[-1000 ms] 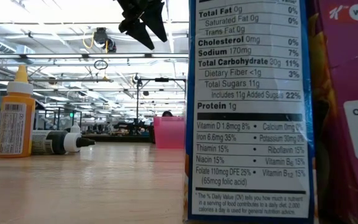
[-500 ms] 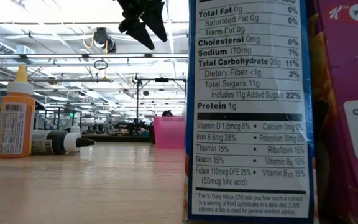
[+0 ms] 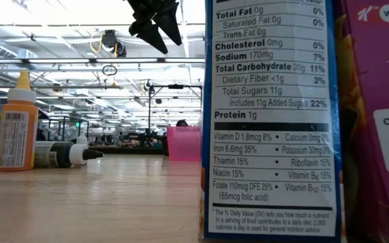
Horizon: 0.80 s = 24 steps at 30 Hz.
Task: Pick & Place Kitchen Items
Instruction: Put the green cereal box into the pink bin
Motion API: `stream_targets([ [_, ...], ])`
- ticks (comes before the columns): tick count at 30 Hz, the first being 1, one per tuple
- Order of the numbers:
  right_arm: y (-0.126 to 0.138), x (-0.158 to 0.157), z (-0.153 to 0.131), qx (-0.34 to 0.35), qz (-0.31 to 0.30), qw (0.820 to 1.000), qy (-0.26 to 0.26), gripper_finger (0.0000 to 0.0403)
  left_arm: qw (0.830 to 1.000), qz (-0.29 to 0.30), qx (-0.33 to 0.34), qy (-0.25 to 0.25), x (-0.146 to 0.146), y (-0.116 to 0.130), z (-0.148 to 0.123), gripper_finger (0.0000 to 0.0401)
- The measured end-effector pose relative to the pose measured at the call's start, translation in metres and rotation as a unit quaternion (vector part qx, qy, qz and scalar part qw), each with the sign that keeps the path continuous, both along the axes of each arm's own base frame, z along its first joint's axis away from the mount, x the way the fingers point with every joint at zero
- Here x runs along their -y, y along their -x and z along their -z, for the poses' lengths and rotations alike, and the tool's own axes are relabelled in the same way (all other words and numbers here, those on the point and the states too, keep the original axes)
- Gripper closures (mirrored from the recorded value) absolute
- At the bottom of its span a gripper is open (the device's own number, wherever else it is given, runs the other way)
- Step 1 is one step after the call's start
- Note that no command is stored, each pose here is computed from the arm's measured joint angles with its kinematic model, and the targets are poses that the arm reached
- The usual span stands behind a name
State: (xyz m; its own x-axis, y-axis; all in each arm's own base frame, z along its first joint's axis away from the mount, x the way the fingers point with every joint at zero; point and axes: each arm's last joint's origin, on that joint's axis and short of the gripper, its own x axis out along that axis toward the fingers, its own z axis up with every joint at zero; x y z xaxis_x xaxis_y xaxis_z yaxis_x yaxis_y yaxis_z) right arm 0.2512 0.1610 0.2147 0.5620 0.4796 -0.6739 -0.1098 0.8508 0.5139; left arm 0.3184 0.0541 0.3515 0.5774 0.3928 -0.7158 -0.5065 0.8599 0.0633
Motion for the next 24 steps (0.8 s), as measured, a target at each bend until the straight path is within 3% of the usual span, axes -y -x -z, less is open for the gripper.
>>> stream_targets([
  [24, -0.01, -0.008, 0.013, 0.028, -0.031, 0.999, 0.021, 0.0208, 1.0, 0.0, 0.0, 0.0, 0.0, 0.0, 0.0, 0.0066],
])
